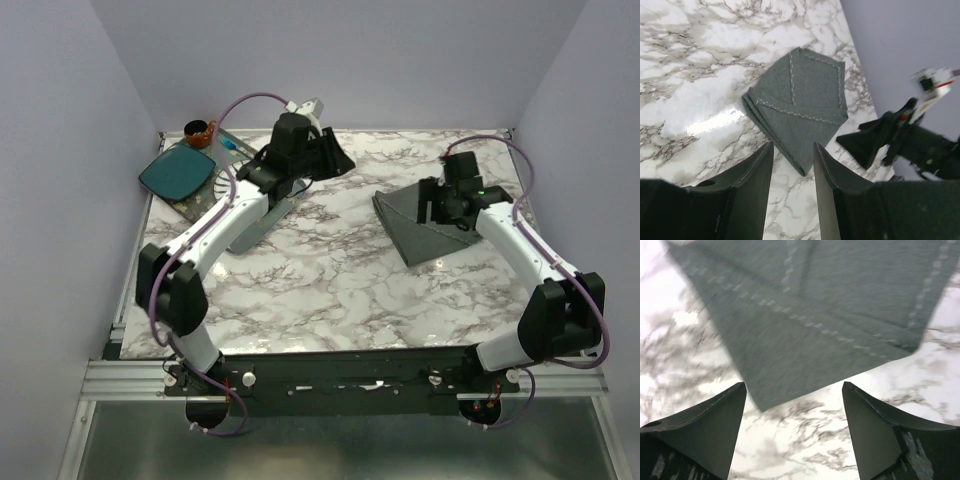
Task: Fold the napkin, place the utensils inside, and roll it up
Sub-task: Fold the napkin
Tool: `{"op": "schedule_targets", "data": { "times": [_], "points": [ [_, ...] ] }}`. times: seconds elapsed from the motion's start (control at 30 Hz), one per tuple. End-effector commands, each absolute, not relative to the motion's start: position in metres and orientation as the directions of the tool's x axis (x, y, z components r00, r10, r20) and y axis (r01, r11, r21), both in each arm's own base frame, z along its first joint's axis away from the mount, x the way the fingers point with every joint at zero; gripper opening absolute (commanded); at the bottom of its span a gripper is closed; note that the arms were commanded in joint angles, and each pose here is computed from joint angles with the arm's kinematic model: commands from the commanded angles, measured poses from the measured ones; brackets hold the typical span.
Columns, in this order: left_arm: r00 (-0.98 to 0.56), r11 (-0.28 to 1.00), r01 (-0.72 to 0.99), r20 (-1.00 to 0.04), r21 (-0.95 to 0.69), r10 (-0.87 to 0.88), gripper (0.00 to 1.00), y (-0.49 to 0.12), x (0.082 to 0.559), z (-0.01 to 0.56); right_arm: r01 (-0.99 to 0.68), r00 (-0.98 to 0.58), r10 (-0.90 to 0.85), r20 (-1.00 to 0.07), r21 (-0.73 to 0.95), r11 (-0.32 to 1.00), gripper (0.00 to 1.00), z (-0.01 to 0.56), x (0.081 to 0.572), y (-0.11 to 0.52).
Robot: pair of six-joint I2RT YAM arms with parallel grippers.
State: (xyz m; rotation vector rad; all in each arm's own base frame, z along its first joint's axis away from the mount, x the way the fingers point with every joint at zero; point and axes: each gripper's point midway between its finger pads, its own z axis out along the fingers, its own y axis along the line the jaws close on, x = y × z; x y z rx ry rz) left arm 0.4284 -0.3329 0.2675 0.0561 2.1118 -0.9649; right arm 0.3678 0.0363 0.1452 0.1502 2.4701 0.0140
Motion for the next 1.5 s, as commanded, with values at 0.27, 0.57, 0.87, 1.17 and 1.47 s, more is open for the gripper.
{"op": "schedule_targets", "data": {
  "times": [0.27,0.57,0.87,1.17,1.47],
  "points": [
    [-0.680,0.726,0.054,-0.557,-0.686,-0.476,0.43,-0.229,0.343,0.247,-0.203,-0.795,-0.427,-0.430,-0.475,0.856,0.70,0.098,0.348,0.137],
    [-0.672,0.764,0.031,-0.579,-0.644,-0.462,0.43,-0.206,0.324,0.226,-0.245,-0.779,-0.522,-0.348,-0.598,0.763,0.65,0.077,0.354,0.163],
    [-0.648,0.764,0.020,-0.590,-0.645,-0.481,0.43,-0.197,0.323,0.227,-0.253,-0.792,-0.535,-0.294,-0.639,0.726,0.60,0.049,0.359,0.163],
    [-0.649,0.775,0.011,-0.594,-0.632,-0.475,0.43,-0.191,0.331,0.226,-0.237,-0.792,-0.542,-0.282,-0.675,0.699,0.58,0.038,0.364,0.160],
    [-0.628,0.777,-0.033,-0.592,-0.629,-0.506,0.42,-0.181,0.335,0.223,-0.195,-0.797,-0.533,-0.283,-0.715,0.671,0.54,0.031,0.367,0.152]
  ]
}}
